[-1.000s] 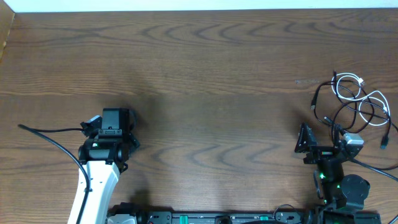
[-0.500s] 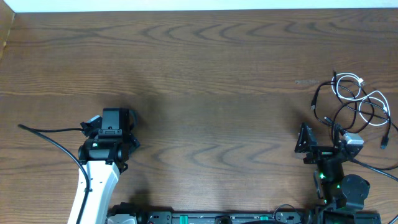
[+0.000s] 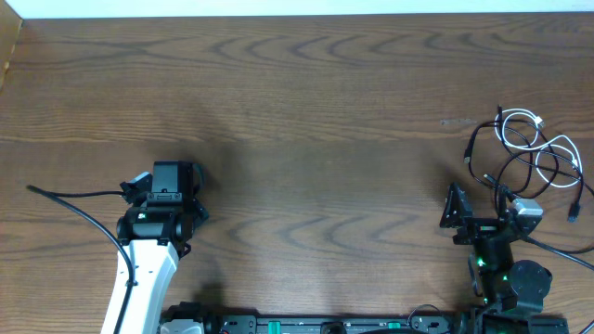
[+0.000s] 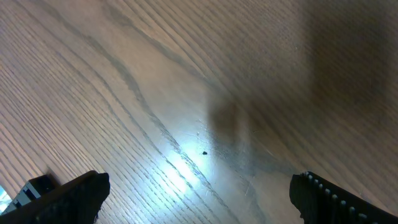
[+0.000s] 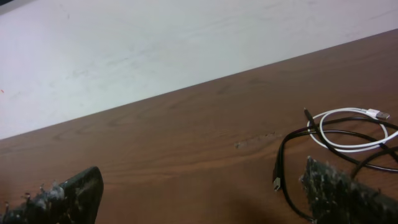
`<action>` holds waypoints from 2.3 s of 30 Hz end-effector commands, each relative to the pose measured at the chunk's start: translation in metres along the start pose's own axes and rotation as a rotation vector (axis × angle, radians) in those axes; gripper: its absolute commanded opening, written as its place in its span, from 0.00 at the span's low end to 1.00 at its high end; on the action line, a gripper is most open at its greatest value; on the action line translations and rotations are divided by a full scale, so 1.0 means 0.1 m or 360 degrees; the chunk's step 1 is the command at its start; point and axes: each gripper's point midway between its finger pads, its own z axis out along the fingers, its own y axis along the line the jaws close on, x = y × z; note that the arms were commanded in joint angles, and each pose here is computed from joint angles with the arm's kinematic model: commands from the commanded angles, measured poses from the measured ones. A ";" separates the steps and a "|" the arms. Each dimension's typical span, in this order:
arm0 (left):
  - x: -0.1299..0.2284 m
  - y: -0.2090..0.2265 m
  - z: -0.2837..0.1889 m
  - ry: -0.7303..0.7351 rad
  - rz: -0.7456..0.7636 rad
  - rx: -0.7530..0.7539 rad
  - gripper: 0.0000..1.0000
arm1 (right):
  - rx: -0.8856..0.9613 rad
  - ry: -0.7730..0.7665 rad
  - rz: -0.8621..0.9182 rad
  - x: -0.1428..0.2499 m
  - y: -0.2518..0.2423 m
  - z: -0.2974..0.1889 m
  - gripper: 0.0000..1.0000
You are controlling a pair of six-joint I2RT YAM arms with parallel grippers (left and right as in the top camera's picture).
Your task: Untangle cables
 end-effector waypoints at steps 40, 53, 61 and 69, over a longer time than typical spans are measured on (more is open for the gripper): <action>-0.04 0.03 -0.01 -0.0021 -0.0021 -0.0027 0.98 | -0.0046 -0.0008 -0.1050 0.01 0.04 0.00 0.99; -0.04 0.03 -0.01 -0.0021 -0.0021 -0.0026 0.98 | -0.0283 -0.0014 -0.1060 0.12 0.39 -0.01 0.99; -0.04 0.03 -0.01 -0.0021 -0.0021 -0.0027 0.98 | -0.0294 -0.0013 -0.1060 0.12 0.40 -0.02 0.99; -0.04 0.03 -0.01 -0.0021 -0.0021 -0.0027 0.98 | -0.0293 -0.0012 -0.1060 0.12 0.40 -0.02 0.99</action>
